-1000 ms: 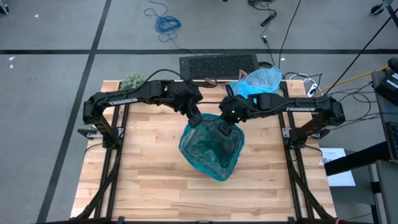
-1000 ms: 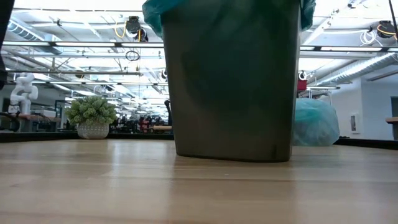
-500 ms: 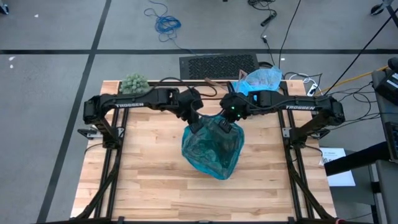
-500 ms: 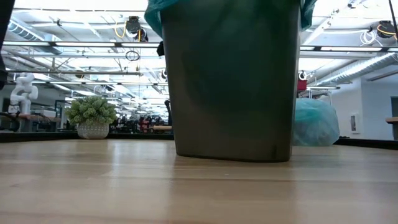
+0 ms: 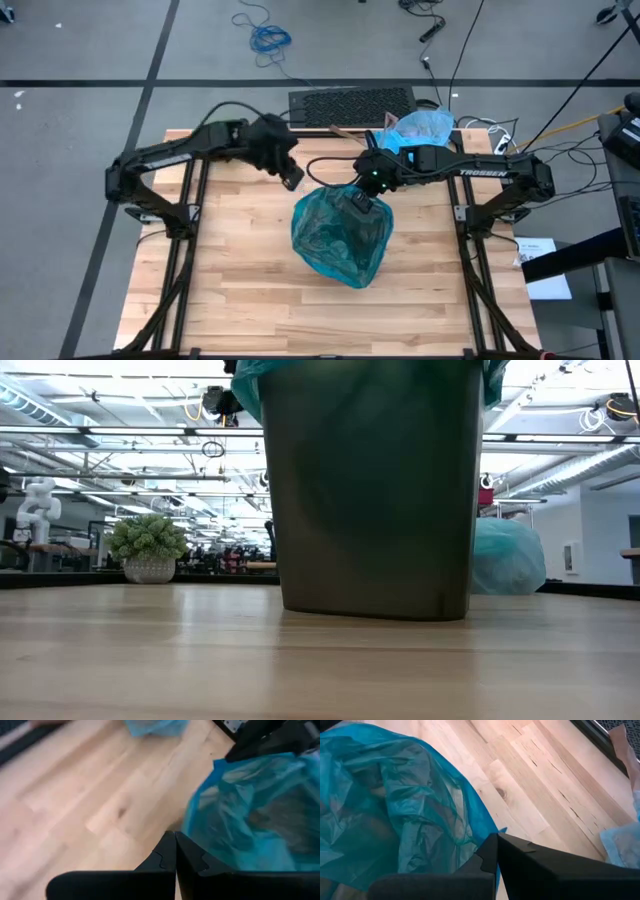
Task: Place trash/remove bag and relplace
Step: Insert the bottom blue trash bag into the trash bin
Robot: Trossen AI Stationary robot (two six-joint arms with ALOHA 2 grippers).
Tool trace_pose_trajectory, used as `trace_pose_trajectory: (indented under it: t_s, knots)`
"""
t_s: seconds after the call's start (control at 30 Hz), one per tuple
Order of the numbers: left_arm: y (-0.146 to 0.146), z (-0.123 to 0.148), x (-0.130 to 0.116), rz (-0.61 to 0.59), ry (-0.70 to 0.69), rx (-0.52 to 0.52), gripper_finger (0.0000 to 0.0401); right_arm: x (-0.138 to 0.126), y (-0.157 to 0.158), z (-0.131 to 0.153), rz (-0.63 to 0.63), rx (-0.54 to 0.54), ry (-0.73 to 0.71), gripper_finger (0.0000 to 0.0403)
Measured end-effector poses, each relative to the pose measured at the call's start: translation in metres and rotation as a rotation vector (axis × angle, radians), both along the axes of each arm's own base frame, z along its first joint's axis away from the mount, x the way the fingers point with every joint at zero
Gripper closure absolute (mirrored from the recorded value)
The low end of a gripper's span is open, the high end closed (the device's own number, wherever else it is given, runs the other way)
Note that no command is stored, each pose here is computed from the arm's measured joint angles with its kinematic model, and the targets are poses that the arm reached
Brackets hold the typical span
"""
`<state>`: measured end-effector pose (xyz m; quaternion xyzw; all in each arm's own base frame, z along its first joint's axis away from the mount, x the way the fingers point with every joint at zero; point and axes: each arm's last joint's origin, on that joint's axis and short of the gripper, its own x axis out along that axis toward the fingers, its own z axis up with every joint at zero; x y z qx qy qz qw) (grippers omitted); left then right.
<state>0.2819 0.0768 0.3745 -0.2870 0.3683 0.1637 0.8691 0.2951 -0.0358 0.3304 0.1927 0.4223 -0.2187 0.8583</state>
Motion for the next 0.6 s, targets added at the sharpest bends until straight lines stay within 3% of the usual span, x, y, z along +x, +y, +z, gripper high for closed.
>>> trace_pose_trajectory:
  t_s: [0.13,0.27,0.43,0.6]
  knots:
    - [-0.019,0.007,-0.009,0.013,-0.006,-0.105,0.0401,0.000,0.000,0.000,0.000,0.000,0.000,0.0403]
    - [-0.046,0.003,0.003,-0.022,0.002,-0.101,0.0401,0.000,0.000,0.000,0.001,-0.001,0.000,0.0403]
    - [-0.061,-0.033,0.015,0.010,0.045,-0.152,0.0401,0.000,0.000,0.000,0.003,-0.003,-0.006,0.0403]
    - [-0.065,-0.070,0.007,0.073,-0.005,-0.260,0.0401,0.000,0.000,0.000,0.003,-0.003,-0.005,0.0403]
